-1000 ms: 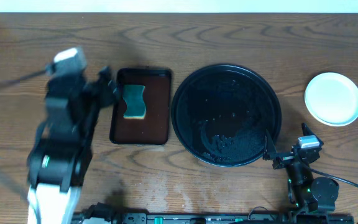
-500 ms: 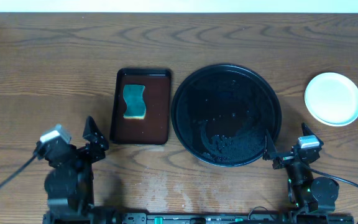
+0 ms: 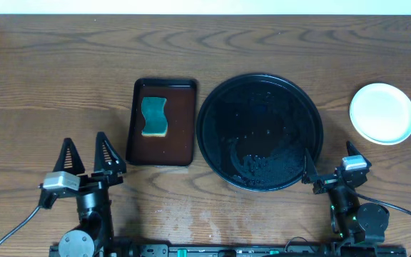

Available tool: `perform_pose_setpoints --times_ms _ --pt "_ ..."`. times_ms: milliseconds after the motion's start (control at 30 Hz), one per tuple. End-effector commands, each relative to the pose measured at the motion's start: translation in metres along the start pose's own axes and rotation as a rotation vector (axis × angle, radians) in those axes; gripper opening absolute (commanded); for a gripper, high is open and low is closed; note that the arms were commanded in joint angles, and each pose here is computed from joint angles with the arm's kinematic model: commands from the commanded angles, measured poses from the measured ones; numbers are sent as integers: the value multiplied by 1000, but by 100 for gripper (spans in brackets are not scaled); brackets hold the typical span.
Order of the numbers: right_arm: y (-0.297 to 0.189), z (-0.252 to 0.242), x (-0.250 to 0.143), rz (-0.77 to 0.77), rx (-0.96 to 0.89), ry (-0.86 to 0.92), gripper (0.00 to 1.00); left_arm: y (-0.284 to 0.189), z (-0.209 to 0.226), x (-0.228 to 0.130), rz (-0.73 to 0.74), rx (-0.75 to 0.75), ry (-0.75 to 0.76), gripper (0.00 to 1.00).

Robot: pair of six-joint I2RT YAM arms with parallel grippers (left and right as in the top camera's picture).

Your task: Clean dirty plates on tray and stack at the side

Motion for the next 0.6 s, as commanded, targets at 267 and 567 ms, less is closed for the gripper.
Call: perform_pose_setpoints --times_ms 267,567 --pt "0 1 -1 0 6 -1 99 0 8 -37 52 0 -33 80" --pt "0 1 0 0 6 -2 99 -4 17 -77 180 28 -22 80"
Point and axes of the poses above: each gripper's point midway between its finger pads, its own y axis out along the fingers, its own z axis along the line the jaws close on, x = y × z, the point moved 7 cm from there along -y, back along the fingers, and after that the axes turned 10 degrees about y, right-handed, at the moved point
